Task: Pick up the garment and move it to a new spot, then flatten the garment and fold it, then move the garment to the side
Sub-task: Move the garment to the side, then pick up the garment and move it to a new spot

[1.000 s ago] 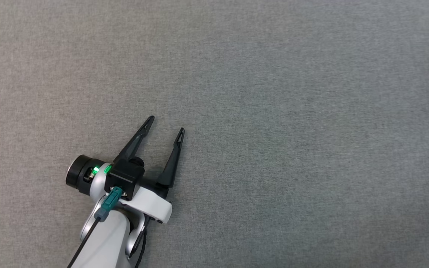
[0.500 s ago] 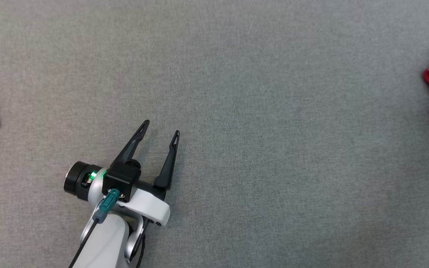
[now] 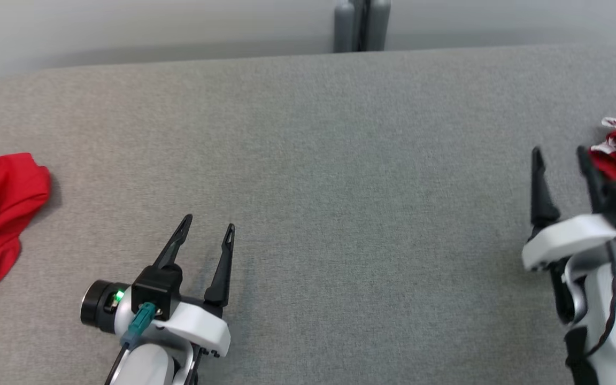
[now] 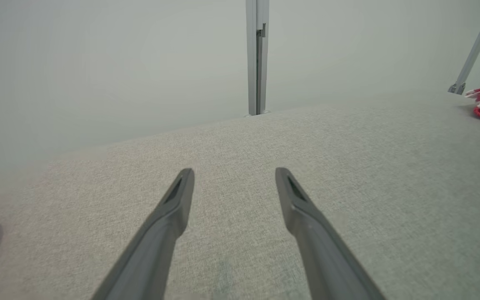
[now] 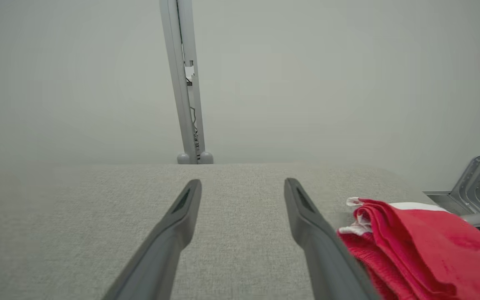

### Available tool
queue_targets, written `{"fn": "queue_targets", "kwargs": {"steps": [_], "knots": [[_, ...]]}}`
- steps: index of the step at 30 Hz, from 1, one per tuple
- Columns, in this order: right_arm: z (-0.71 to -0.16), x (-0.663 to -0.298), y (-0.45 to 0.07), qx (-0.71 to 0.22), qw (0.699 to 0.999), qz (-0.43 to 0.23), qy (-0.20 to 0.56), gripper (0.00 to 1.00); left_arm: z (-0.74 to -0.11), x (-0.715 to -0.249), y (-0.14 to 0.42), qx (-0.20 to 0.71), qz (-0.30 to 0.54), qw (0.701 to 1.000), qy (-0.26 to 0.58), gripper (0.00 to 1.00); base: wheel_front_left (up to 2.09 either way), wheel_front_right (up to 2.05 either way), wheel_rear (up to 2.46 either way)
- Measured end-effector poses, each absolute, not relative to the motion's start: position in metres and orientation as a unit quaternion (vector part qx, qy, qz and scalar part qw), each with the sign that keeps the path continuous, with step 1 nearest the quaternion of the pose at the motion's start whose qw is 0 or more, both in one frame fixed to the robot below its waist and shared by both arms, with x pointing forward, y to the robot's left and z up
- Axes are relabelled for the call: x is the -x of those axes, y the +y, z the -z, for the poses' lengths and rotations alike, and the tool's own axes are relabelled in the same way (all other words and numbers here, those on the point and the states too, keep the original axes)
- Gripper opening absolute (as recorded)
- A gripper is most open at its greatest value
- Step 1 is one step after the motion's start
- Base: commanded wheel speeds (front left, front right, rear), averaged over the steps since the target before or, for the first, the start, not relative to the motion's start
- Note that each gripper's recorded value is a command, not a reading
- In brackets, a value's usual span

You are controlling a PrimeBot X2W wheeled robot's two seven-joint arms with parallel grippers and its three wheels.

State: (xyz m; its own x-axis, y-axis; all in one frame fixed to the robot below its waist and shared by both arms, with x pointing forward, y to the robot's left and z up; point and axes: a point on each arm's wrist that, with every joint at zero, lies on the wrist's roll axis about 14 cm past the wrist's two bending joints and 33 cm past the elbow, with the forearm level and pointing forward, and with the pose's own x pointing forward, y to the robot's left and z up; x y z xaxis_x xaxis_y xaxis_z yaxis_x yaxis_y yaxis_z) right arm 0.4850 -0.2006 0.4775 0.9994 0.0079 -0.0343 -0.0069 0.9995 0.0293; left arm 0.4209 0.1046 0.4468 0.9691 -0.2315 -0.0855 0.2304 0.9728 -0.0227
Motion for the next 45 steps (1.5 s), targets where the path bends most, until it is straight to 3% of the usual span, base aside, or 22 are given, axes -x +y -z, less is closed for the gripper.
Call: {"fn": "queue_targets", "kwargs": {"steps": [9,20,45], "knots": [[-0.466,-0.442,-0.152,-0.044,0.996,-0.064,0.032,1.00,-0.456,-0.394,0.144,0.005,0.053,0.998,0.040,1.00,0.00,0.00,0.00],[-0.486,-0.409,-0.139,-0.073,0.994,-0.082,0.005,1.00,-0.462,-0.364,0.173,0.010,0.001,0.999,0.031,1.00,0.00,0.00,0.00],[-0.493,-0.396,-0.140,-0.082,0.993,-0.081,-0.007,1.00,-0.463,-0.353,0.186,0.018,-0.024,0.999,0.029,1.00,0.00,0.00,0.00]]}}
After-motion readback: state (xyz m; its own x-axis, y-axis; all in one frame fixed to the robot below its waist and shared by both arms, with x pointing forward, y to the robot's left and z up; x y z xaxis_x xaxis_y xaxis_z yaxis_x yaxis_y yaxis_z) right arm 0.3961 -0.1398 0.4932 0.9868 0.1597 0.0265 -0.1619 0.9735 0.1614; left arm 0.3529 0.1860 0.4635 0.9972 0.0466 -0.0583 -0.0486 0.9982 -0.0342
